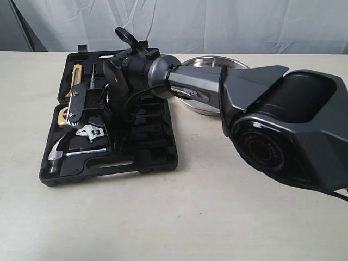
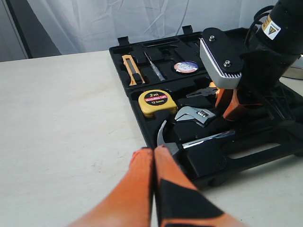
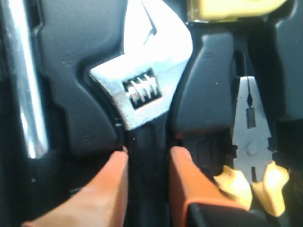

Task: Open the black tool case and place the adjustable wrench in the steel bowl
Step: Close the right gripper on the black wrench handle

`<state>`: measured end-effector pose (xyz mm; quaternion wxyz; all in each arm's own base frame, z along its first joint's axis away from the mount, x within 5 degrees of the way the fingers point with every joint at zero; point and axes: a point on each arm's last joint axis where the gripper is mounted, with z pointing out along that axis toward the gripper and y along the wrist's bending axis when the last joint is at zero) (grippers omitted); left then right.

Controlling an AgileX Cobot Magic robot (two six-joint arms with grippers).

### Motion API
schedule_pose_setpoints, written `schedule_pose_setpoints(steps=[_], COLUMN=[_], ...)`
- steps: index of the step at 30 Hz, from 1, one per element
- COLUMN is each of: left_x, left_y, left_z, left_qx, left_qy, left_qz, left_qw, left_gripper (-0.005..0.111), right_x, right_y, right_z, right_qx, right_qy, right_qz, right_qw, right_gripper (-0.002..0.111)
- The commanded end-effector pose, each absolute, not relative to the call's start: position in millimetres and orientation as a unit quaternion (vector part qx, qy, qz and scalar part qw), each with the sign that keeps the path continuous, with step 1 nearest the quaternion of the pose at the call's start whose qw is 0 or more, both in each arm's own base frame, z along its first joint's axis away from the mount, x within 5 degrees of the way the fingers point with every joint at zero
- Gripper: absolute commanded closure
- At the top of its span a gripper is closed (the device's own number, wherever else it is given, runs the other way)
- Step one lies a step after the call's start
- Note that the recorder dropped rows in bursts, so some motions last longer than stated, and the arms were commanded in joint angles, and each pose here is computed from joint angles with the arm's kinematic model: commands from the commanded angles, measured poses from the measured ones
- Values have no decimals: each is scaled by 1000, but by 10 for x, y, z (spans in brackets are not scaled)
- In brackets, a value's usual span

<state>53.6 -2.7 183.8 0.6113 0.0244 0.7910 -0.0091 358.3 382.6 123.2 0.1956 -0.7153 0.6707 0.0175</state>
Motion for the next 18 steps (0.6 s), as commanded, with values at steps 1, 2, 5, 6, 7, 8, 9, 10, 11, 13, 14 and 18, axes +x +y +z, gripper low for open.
schedule_pose_setpoints(steps=[1,2,5,6,7,8,9,10,11,13,14,18], left_x=[536,536,536,536,536,536,536,536,536,536,536,536], left_y=[-29,-29,-29,-29,-29,-29,-29,-29,-29,-29,-29,-29], left_z=[1831,1831,1831,1831,1831,1831,1831,1831,1831,1831,1831,1831], left_qx=[25,25,25,25,25,25,25,25,25,25,25,25], left_qy=[788,788,788,788,788,788,788,788,788,788,788,788], left_qz=[-11,-11,-11,-11,-11,-11,-11,-11,-11,-11,-11,-11], left_qw=[615,615,615,615,615,615,615,615,615,615,615,615], left_gripper=[107,107,107,107,107,107,107,107,107,107,107,107], right_x=[3556,3549,3552,3553,3553,3554,3553,3552,3552,3550,3549,3550], right_y=[3818,3826,3830,3832,3831,3832,3831,3830,3830,3828,3827,3828], right_z=[1124,1158,1237,1263,1296,1344,1372,1415,1444,1498,1511,1550], right_qx=[-707,-704,-703,-702,-702,-701,-701,-700,-700,-699,-699,-699], right_qy=[684,686,685,685,684,683,683,682,682,681,681,680], right_qz=[32,38,39,39,39,39,39,39,40,40,40,40], right_qw=[174,177,187,191,194,199,202,206,209,214,215,219], right_gripper=[109,109,109,109,109,109,109,109,109,109,109,109])
